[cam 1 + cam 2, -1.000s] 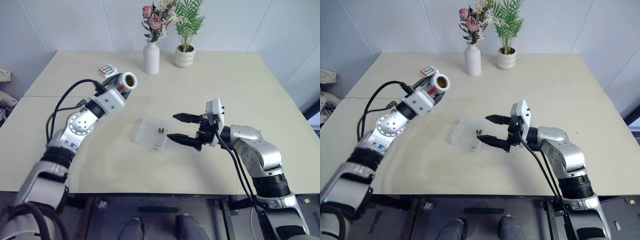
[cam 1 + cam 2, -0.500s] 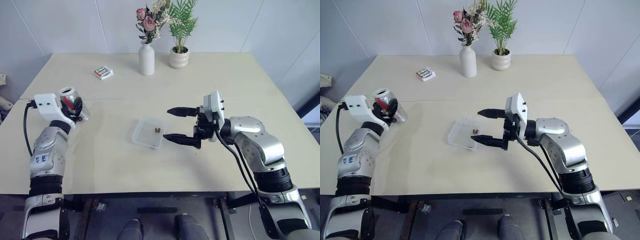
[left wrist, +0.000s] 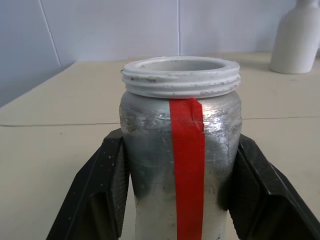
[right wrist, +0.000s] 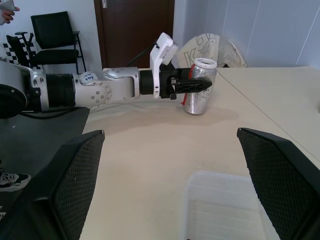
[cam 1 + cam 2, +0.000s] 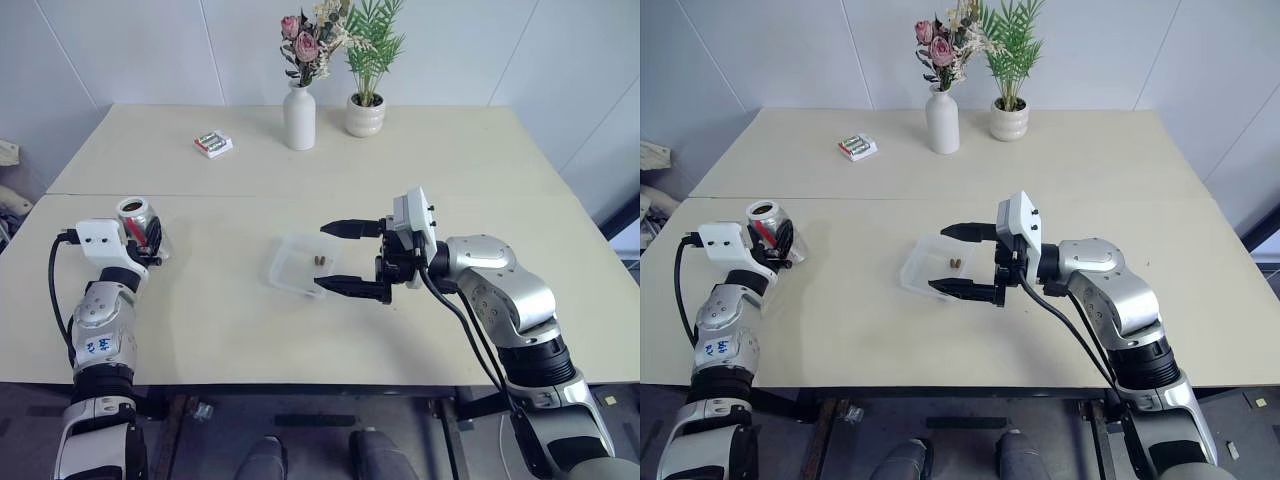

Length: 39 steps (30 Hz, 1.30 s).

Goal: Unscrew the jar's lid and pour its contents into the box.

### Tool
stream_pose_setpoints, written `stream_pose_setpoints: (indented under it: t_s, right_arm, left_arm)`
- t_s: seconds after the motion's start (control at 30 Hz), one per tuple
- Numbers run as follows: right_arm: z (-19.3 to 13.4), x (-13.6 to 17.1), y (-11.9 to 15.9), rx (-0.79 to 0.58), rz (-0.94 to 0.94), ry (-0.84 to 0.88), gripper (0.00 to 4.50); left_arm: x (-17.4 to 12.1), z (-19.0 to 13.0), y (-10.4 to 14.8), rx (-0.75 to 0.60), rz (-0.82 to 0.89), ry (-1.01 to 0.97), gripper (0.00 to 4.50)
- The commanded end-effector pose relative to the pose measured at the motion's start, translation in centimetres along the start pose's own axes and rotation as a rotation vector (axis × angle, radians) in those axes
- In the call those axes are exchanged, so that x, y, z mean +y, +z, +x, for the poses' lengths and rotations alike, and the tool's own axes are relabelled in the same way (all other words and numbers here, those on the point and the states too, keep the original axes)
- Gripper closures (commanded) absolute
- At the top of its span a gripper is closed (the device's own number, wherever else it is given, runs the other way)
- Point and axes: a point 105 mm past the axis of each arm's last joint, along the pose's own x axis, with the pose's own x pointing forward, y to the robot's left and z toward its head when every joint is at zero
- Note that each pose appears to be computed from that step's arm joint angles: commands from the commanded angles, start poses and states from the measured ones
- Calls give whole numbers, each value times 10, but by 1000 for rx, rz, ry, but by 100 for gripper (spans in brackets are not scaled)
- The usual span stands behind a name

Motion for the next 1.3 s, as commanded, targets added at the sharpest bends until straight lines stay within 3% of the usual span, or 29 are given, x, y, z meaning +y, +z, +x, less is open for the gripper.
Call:
stream_pose_setpoints:
  t_s: [0.03, 0.27, 0.57, 0.77, 0.9, 0.97, 1.07, 1.17, 1.3]
  right_arm:
    - [3, 4, 13, -29, -60, 17, 0]
    - [2, 5, 12, -29, -51, 21, 0]
    - [0, 4, 12, -26, -48, 15, 0]
    - [-12, 4, 11, -6, -53, -7, 0]
    - [-23, 3, 10, 11, -59, -22, 0]
    - [-32, 5, 9, 23, -57, -27, 0]
    - [-48, 7, 6, 55, -70, -28, 0]
    - [-60, 1, 4, 83, -104, -41, 0]
    - [-69, 1, 4, 113, -115, -35, 0]
  left_arm:
    - [7, -2, 13, -63, 8, 23, 191]
    - [10, -8, 16, -76, 21, 19, 2]
    - [17, -28, 25, -57, 62, 4, 2]
    - [31, -68, 25, 41, 96, -2, 2]
    - [16, -92, 30, 95, 188, -181, 2]
    - [7, -100, 44, 86, 215, -296, 2]
    - [-20, -111, 64, 82, 232, -526, 2]
    - [-58, -130, 65, 127, 299, -842, 2]
    - [-79, -129, 76, 77, 355, -996, 2]
